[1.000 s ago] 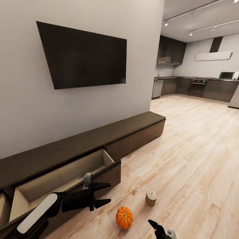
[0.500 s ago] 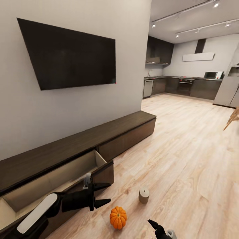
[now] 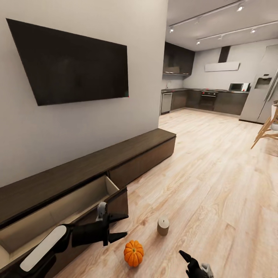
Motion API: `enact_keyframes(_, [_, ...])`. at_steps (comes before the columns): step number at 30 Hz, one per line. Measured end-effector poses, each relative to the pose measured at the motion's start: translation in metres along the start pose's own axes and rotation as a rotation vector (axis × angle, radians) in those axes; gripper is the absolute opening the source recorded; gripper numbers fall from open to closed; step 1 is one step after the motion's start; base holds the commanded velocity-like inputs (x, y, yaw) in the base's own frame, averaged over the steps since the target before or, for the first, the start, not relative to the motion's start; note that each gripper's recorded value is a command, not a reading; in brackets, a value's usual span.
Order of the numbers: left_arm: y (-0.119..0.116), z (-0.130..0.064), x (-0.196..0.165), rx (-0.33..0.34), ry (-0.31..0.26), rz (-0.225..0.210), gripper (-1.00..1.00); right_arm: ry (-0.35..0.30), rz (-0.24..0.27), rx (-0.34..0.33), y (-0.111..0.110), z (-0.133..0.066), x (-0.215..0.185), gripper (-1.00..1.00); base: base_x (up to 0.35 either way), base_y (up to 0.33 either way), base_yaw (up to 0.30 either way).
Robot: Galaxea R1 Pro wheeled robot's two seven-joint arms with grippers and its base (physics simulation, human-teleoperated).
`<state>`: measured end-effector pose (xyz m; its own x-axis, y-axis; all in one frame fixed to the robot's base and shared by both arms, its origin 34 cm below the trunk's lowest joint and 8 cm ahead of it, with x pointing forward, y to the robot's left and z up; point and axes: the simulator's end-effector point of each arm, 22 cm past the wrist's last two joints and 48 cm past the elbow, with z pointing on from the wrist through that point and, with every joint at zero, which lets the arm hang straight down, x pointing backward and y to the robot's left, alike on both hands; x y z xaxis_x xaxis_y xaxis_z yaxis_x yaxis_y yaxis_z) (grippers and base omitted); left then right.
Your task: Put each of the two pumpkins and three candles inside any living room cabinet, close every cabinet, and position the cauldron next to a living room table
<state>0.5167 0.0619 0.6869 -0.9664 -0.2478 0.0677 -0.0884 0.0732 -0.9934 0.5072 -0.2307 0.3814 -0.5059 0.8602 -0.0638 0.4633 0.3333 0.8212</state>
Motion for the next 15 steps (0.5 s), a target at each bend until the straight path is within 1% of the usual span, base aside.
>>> enact_keyframes(1, [0.015,-0.002,-0.004,-0.047,-0.011,-0.003,1.0,-0.014,-0.009,-0.067,0.011,-0.008,-0.016,1.0,0.0,0.0,0.0])
enact_keyframes(2, [0.024,-0.004,-0.006,-0.078,-0.018,-0.004,1.0,-0.025,-0.019,-0.1,0.016,-0.014,-0.029,1.0,0.0,0.0,0.0])
enact_keyframes(4, [0.041,-0.009,-0.013,-0.131,-0.04,-0.014,1.0,-0.039,-0.033,-0.139,0.021,-0.027,-0.053,1.0,0.0,0.0,0.0])
enact_keyframes(5, [0.052,-0.012,-0.017,-0.16,-0.054,-0.025,1.0,-0.033,-0.03,-0.158,0.025,-0.033,-0.063,1.0,0.0,0.0,0.0])
enact_keyframes(6, [0.064,-0.015,-0.022,-0.191,-0.071,-0.037,1.0,-0.018,-0.024,-0.189,0.034,-0.037,-0.069,1.0,0.0,0.0,0.0])
enact_keyframes(8, [0.085,-0.019,-0.031,-0.247,-0.109,-0.053,1.0,0.021,-0.027,-0.285,0.07,-0.039,-0.08,1.0,0.0,0.0,0.0])
enact_keyframes(10, [0.103,-0.018,-0.04,-0.296,-0.158,-0.054,1.0,0.04,-0.064,-0.365,0.105,-0.047,-0.099,1.0,0.0,0.0,0.0])
enact_keyframes(12, [0.117,-0.017,-0.048,-0.343,-0.199,-0.035,1.0,0.044,-0.11,-0.413,0.13,-0.057,-0.118,1.0,0.0,0.0,0.0])
enact_keyframes(15, [0.131,-0.011,-0.052,-0.391,-0.23,-0.006,1.0,0.058,-0.157,-0.473,0.16,-0.066,-0.128,1.0,0.0,0.0,0.0])
